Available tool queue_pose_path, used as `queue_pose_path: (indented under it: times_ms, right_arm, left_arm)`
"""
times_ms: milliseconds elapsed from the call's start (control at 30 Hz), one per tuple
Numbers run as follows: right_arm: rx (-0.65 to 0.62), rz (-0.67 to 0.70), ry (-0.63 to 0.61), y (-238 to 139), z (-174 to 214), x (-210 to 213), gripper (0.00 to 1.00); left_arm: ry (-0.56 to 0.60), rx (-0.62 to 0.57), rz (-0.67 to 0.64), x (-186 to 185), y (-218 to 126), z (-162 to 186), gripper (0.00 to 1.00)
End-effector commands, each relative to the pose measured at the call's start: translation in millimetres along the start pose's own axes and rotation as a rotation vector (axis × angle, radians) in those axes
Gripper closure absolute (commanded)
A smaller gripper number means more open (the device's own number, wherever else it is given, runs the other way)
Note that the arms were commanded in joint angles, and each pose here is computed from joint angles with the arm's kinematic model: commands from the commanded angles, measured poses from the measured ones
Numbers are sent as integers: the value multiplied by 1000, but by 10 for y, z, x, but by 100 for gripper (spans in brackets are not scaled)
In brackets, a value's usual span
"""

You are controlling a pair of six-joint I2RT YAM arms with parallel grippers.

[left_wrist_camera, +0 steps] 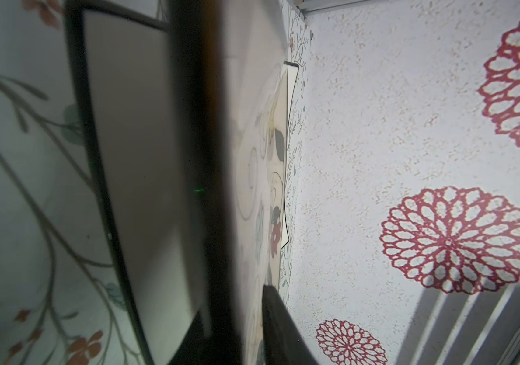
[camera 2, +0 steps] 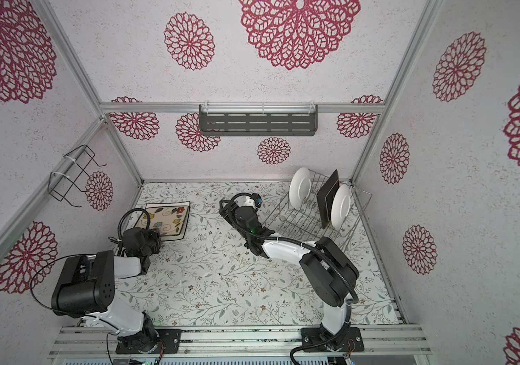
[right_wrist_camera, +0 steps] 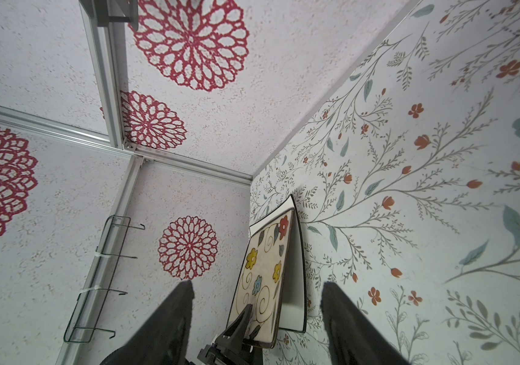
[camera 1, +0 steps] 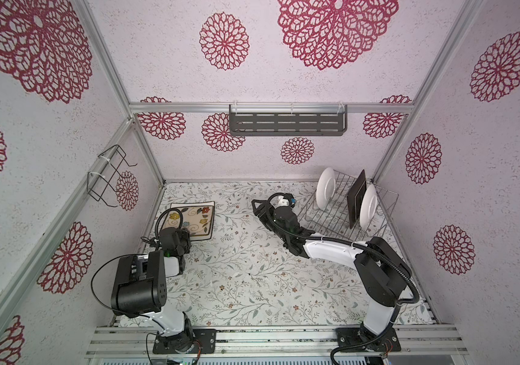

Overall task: Unload the plates from the dish rack
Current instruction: 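Lower the flowered plate flat onto the white square plate with the left gripper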

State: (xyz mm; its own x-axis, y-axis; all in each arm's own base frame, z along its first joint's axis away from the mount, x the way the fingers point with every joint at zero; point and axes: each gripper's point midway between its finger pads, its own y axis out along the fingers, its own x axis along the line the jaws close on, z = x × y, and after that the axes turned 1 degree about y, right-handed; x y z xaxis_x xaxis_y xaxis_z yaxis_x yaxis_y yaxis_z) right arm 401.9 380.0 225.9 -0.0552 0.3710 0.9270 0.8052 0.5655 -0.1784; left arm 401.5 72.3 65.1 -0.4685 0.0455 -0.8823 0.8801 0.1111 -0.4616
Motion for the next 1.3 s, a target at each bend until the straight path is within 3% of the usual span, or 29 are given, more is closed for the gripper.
queue_pose_path:
  times_ms: [0, 433, 867, 1100, 1267]
  right_arm:
    - [-12, -31, 14, -29, -73, 118, 33]
    - [-17, -28, 13, -83, -97, 125, 33]
    - [-42, -6, 29, -169, -149, 61, 33]
    - [-49, 4, 20, -188, -165, 45, 33]
    - [-53, 6, 20, -193, -181, 49, 33]
  left_arm:
    - [44, -18, 138, -499, -54, -70, 70]
    - [83, 8, 23, -307, 4, -32, 34]
    - [104, -9, -27, -274, 40, -73, 17]
    - [96, -19, -72, -228, 62, -85, 0]
    - [101, -1, -98, -224, 131, -36, 3]
